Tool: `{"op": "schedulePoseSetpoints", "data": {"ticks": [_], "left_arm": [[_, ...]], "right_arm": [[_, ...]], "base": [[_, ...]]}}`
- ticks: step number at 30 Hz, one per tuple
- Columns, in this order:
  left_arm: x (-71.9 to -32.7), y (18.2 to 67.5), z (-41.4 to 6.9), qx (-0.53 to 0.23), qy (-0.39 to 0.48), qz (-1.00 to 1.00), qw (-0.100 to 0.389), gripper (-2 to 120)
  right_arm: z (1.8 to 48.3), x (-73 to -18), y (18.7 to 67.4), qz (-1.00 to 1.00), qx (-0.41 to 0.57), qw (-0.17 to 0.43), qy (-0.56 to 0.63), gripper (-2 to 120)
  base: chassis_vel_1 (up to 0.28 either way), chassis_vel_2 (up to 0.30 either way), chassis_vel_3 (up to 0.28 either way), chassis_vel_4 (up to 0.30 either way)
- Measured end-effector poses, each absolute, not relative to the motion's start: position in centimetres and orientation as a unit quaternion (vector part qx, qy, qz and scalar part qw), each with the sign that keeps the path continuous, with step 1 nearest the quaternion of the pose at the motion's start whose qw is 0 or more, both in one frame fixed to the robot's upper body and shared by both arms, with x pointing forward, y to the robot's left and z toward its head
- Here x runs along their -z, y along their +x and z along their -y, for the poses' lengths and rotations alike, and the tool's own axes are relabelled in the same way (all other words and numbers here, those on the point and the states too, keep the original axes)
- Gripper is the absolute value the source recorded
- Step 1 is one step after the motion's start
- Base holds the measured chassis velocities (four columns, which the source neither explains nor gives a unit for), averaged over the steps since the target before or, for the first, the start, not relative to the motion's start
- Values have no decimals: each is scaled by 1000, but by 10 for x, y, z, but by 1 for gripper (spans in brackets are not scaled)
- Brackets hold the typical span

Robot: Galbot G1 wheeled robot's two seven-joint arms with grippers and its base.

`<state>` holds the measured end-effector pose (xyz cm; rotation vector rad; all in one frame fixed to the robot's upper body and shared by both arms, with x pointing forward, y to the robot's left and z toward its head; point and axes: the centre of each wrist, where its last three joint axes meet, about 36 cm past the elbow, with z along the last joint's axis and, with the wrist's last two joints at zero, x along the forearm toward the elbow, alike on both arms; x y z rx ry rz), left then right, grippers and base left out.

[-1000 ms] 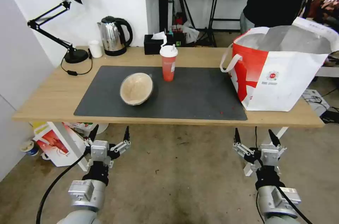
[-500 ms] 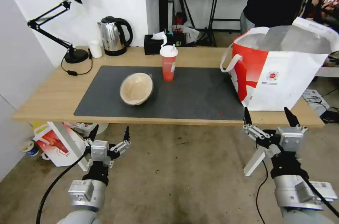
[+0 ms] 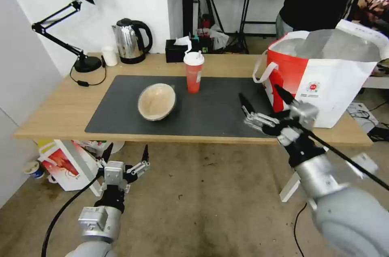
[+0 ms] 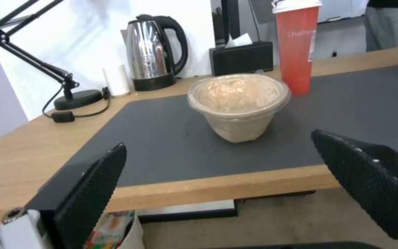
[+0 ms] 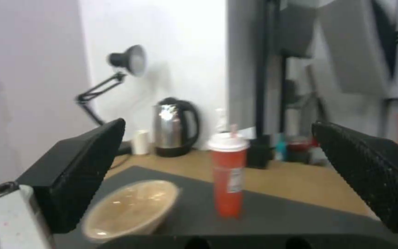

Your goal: Pick up the trash from the table and place it into the takeout bag.

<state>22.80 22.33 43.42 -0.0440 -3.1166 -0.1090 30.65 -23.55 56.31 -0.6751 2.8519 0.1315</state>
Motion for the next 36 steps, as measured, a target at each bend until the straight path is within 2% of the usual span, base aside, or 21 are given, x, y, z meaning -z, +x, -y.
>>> {"op": "schedulePoseSetpoints", "data": {"ticks": [6,18,25,28,36], "left_arm": [[-434,228,-223,35,-14,999,11,100],[-434,228,-223,35,-14,999,11,100],[-434,228,-223,35,-14,999,11,100],[-434,228,-223,35,-14,999,11,100],[-434,228,-223,35,-14,999,11,100]], "right_arm": [[226,-576,340,-944,-84,67,-312,100],[210,-567,388,-930,-99,26,-353,100],[199,-566,423,-935,-86,22,-342,100],[191,-568,450,-943,-63,2,-327,100],[183,-566,477,-951,-41,-28,-307,100]], "base": [[0,0,0,0],[0,0,0,0],[0,0,0,0],[0,0,0,0],[0,0,0,0]]}}
